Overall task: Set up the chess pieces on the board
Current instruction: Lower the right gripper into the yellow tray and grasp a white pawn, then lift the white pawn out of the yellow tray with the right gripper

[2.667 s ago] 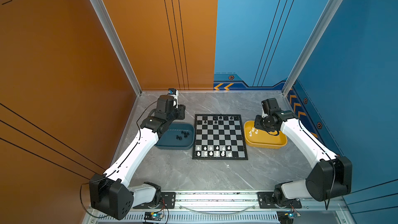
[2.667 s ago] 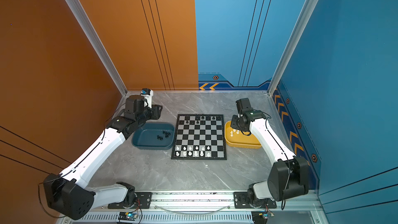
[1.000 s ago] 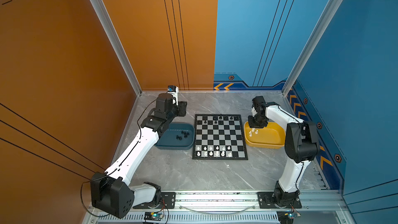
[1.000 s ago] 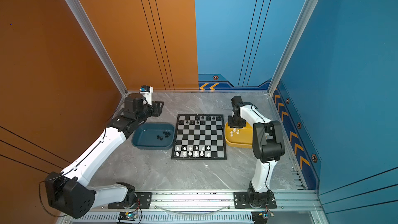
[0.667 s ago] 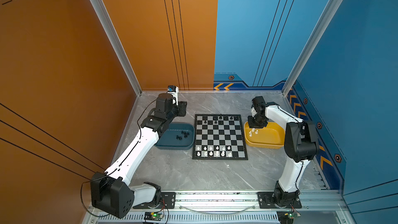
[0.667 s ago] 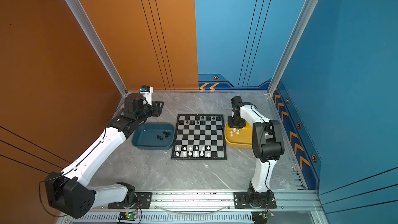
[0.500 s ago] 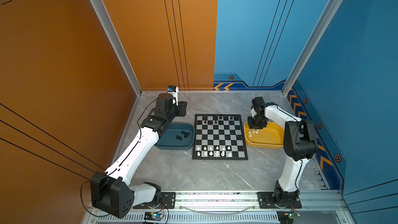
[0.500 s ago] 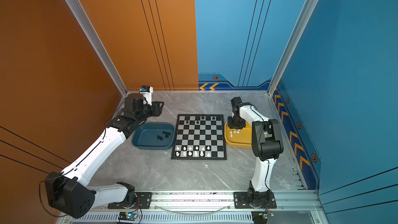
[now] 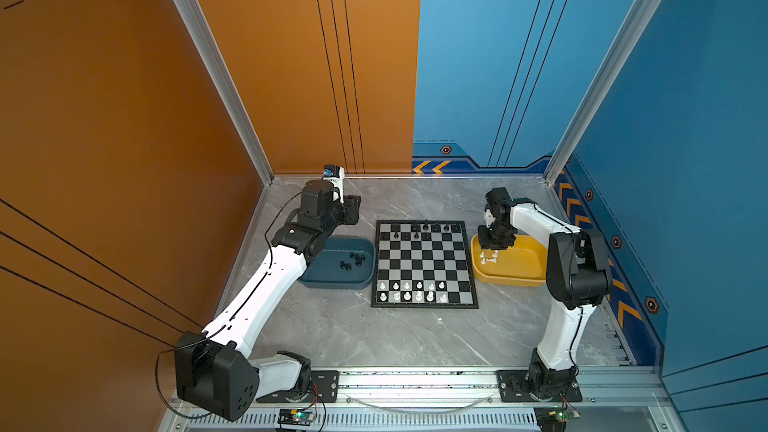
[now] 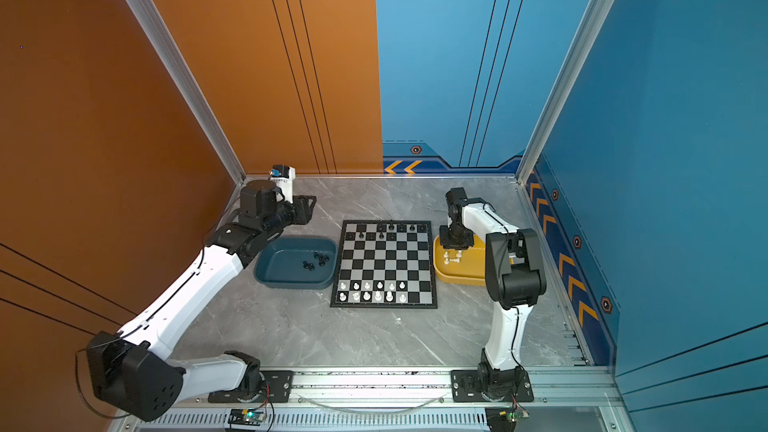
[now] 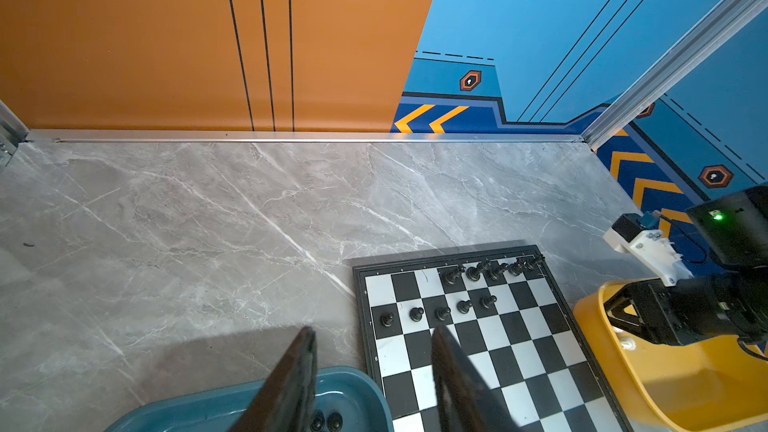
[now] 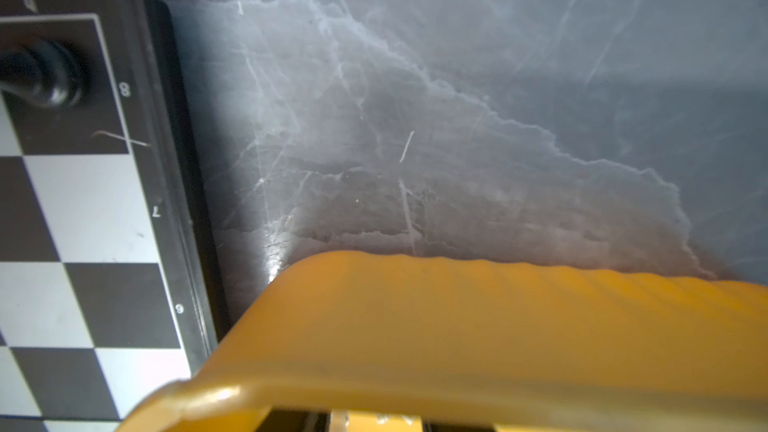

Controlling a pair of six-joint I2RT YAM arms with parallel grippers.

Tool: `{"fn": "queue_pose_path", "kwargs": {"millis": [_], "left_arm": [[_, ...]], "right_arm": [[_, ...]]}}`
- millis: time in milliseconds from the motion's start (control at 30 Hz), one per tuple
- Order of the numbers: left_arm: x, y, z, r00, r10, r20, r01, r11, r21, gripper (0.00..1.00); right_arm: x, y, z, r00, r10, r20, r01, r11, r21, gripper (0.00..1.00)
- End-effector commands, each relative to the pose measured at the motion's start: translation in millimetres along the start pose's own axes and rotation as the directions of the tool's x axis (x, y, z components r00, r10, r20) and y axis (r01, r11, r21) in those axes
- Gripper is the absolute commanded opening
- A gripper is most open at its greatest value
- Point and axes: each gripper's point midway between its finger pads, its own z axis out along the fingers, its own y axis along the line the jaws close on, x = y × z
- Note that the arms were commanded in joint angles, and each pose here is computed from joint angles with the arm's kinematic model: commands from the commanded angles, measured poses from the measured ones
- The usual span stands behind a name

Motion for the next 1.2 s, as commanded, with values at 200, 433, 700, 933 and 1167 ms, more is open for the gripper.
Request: {"fn": "queue_pose_path", "kwargs": {"millis": [200,433,700,933,1167], "left_arm": [[-1.1,-4.4,0.1,1.0,-0.009,-0.002,0.009,1.0,0.026,0.47],[1.4,-6.1,0.1,1.0,-0.01,-0.009,0.01,0.999,0.034,0.47],[10.1,-6.9,-1.8,1.0,-0.005,-0.025,0.006,0.999,0.037,0.46],[9.0,-7.7,-3.7,1.0,-0.005,-0.022,0.006,0.999,0.037,0.46],[9.4,-7.5,-4.1,1.0,-0.002,-0.028,0.002,0.999,0.032,0.46]], "right_arm": [[-15.1,-3.2,-81.2,0.979,0.067,0.193,-0.055,0.996,-0.069,0.35],[-0.9,-12.2,-91.7,0.978,0.073,0.193,-0.064,0.997,-0.051,0.36],[16.8,-29.4,-60.8,0.986,0.122,0.117,-0.125,0.992,0.014,0.35],[13.1,-30.6,-31.7,0.987,0.141,0.072,-0.142,0.99,0.012,0.35],[5.7,-30.4,-14.1,0.989,0.145,0.039,-0.146,0.989,0.016,0.35]]}}
